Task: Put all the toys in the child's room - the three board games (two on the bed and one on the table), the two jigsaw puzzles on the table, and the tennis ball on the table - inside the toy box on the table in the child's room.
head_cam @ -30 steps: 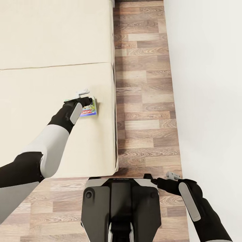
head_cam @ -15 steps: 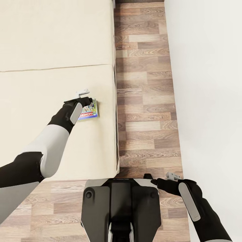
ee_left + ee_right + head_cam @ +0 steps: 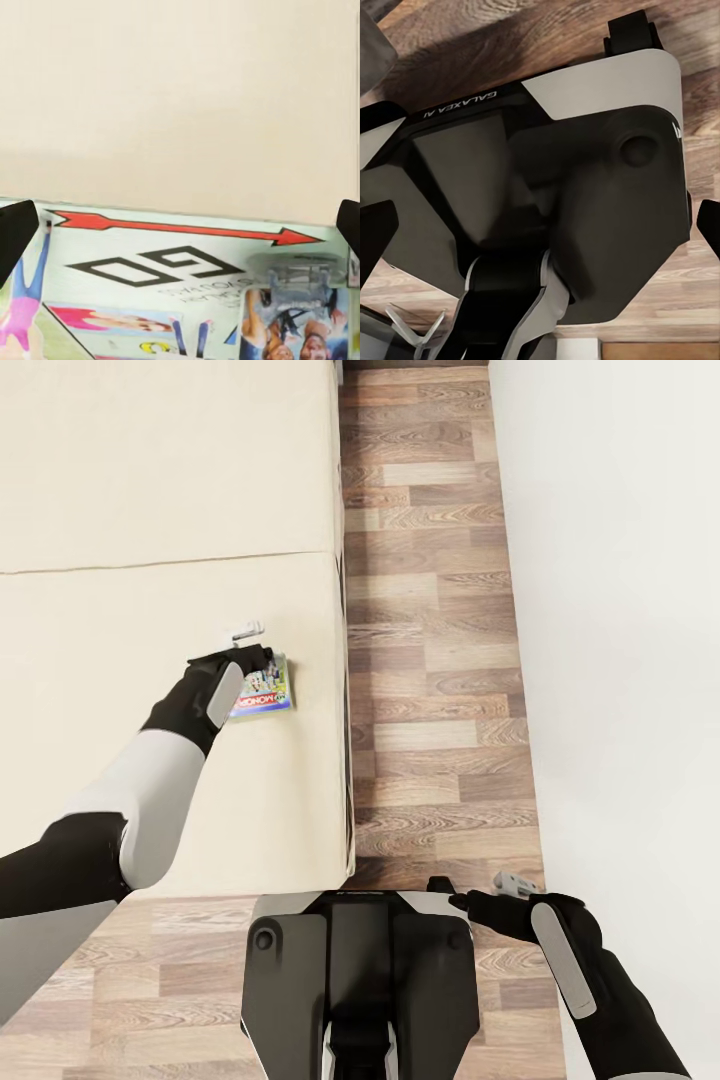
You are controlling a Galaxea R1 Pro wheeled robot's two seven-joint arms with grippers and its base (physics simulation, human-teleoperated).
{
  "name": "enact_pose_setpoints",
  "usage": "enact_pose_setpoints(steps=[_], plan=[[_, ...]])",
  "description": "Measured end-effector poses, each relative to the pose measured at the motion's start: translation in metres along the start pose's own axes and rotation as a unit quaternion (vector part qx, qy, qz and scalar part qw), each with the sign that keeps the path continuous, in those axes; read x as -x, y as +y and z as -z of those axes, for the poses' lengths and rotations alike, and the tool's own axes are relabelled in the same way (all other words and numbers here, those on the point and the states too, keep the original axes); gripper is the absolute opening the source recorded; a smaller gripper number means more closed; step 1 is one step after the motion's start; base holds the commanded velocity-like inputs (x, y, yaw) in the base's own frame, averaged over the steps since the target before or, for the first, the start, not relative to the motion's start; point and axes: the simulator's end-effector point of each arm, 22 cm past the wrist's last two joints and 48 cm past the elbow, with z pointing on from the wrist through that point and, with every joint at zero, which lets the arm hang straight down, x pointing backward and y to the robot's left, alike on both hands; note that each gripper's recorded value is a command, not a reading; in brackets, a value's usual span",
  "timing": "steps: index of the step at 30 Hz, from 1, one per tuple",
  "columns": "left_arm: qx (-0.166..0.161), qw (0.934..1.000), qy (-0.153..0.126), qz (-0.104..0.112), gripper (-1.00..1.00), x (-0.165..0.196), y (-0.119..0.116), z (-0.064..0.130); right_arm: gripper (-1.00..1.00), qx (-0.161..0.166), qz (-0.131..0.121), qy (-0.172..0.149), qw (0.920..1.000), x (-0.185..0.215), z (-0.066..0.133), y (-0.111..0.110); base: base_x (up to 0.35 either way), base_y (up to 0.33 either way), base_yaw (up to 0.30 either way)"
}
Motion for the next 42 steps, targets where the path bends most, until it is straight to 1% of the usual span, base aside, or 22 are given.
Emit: enact_pose_setpoints(steps=[5,11,31,42], plan=[[-0.001,0.9998,-0.017,0.003,1.00,0.017,-0.001,0.004,1.00,0.000,0.000,0.000,1.0000,0.000,0.000,0.000,0.000,0.000,0.000],[-0.001,0.9997,-0.025,0.004,1.00,0.025,0.000,0.006,1.00,0.000,0.000,0.000,1.0000,0.000,0.000,0.000,0.000,0.000,0.000],[0.002,0.9997,-0.024,0.005,1.00,0.024,0.004,0.005,1.00,0.000,0.000,0.003,1.0000,-0.001,-0.001,0.000,0.000,0.000,0.000],[0.002,0.9997,-0.026,0.004,1.00,0.025,0.003,0.005,1.00,-0.004,-0.005,0.017,0.9998,-0.010,-0.008,-0.005,0.000,0.000,0.000]])
